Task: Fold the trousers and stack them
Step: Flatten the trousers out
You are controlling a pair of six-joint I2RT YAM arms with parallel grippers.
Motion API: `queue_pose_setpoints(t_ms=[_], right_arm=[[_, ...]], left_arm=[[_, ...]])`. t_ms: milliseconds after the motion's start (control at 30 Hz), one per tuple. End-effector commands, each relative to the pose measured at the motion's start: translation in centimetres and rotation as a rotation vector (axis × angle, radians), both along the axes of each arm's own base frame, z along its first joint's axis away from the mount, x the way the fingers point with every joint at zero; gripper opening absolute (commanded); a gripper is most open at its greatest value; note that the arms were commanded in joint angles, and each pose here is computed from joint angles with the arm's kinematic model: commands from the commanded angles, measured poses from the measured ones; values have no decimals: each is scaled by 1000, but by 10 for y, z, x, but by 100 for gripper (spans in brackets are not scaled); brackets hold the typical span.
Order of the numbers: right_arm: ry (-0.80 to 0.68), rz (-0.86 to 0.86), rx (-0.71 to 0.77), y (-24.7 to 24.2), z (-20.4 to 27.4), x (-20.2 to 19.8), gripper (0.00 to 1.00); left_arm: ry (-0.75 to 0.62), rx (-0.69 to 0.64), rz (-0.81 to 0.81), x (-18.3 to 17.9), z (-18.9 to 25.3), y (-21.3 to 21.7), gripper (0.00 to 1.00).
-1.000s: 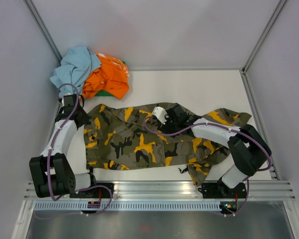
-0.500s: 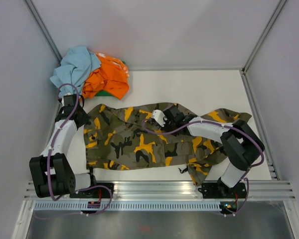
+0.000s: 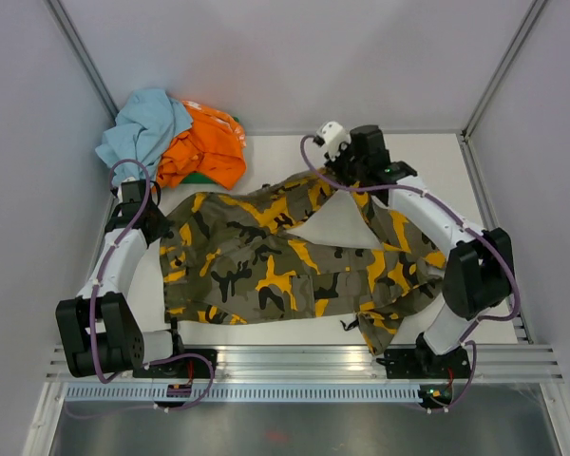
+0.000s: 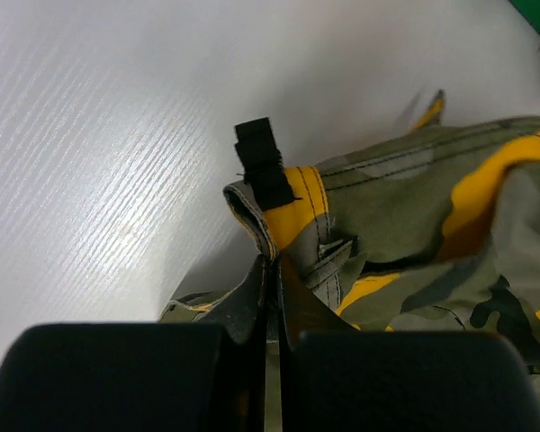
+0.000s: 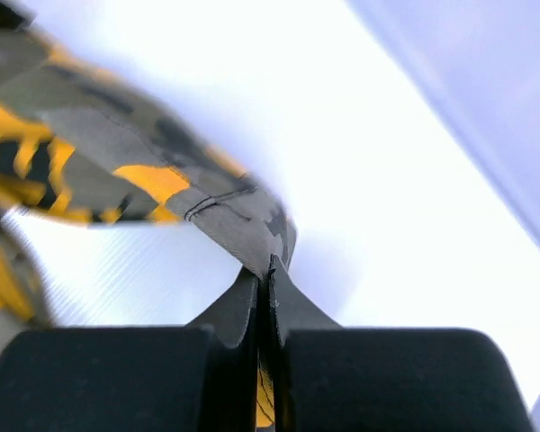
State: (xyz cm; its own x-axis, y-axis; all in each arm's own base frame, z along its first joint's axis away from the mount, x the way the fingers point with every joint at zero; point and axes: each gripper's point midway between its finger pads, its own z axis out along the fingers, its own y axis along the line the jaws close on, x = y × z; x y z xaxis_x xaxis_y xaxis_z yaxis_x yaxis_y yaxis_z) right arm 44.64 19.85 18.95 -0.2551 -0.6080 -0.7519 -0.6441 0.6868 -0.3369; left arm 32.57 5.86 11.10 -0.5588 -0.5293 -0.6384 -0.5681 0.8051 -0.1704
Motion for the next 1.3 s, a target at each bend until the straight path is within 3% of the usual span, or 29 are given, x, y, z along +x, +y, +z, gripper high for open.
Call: queue_pose_setpoints(t_ms=[0,233,367,467,500,567,600,633,700,767,833,867,900,933,1000,1033,1133,1267], right_arm=[[-40,47,54,-5,16,35,0],[142,-6,-22,-56,-46,100,0],[104,10,21,-68,-36,136,0],[42,-19,-25,-83,-39,158,3],[39,-32,-47,-86,-47,163,8],[12,-92,-58,-94,-46,173,27],[22,-113,-43,-94,-49,175,64],[33,-127,-22,-93,-50,174,77],[70,-147,72,-83,-40,167,94],[136,-166,179,-74,-22,147,98],[157,-170,262,-74,-6,132,98],[213,-201,281,-78,-24,116,98],[192,-258,341,-83,0,104,98],[232,-329,362,-96,-24,91,98],[226,-497,485,-116,-9,75,98],[305,-581,512,-134,-40,55,98],[371,-710,606,-158,-51,21,98],[383,-872,491,-194,-87,-30,98]], left_arm=[[-36,34,-8,6,8,4,2],[-31,73,4,6,11,11,2],[-10,106,32,0,12,18,2],[9,125,52,-7,10,23,2],[9,125,58,-7,10,23,2],[15,124,65,-8,9,23,2],[15,121,68,-9,8,23,2],[12,117,69,-8,8,23,2],[16,115,68,-6,6,23,2],[16,107,66,-1,7,22,2],[17,103,61,1,7,21,2],[12,102,54,4,9,20,2],[15,99,51,5,9,20,2],[11,97,49,7,10,20,2],[21,92,49,6,9,19,2],[19,80,37,6,10,16,2],[15,60,22,5,11,12,2],[6,56,6,4,13,9,2]])
